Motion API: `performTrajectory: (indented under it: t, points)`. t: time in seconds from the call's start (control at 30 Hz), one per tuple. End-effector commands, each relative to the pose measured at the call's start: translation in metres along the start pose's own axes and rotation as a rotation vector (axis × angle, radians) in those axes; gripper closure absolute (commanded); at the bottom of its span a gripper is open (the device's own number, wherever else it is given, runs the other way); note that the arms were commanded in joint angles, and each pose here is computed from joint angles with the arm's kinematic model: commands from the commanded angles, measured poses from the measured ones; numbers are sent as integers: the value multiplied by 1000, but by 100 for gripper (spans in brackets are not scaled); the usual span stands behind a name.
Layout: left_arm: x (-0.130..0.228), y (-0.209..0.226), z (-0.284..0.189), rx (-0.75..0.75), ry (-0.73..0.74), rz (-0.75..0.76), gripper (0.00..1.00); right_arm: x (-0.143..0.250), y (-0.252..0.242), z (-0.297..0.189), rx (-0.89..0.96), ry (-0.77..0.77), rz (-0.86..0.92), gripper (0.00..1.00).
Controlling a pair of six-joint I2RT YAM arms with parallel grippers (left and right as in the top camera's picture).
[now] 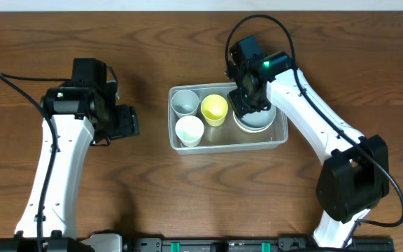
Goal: Pack container
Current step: 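Place the second white bowl onto the bowl stack and release, then move the right gripper to the mint-green spoon and grasp it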
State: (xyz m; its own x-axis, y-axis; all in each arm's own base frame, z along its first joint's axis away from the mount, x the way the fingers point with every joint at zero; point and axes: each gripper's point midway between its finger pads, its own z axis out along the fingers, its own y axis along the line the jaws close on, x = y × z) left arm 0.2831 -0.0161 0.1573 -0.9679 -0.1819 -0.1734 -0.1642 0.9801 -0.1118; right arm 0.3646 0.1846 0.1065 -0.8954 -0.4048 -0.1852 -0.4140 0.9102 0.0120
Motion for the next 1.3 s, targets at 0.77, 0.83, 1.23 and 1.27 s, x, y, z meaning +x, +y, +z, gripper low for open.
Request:
performTrajectory:
  t: [0.77,0.83,1.23,1.27]
  points:
    - [1,-2,-2,11,-4,15,23,100,-190,-46,143,10,526,23]
    - [1,-2,-2,11,-4,15,23,111,-187,-27,134,52,533,23]
    - [1,-2,-2,11,-4,15,23,136,-206,40,135,81,595,18]
    - [1,-2,-2,11,-4,15,23,138,-206,43,127,83,600,18]
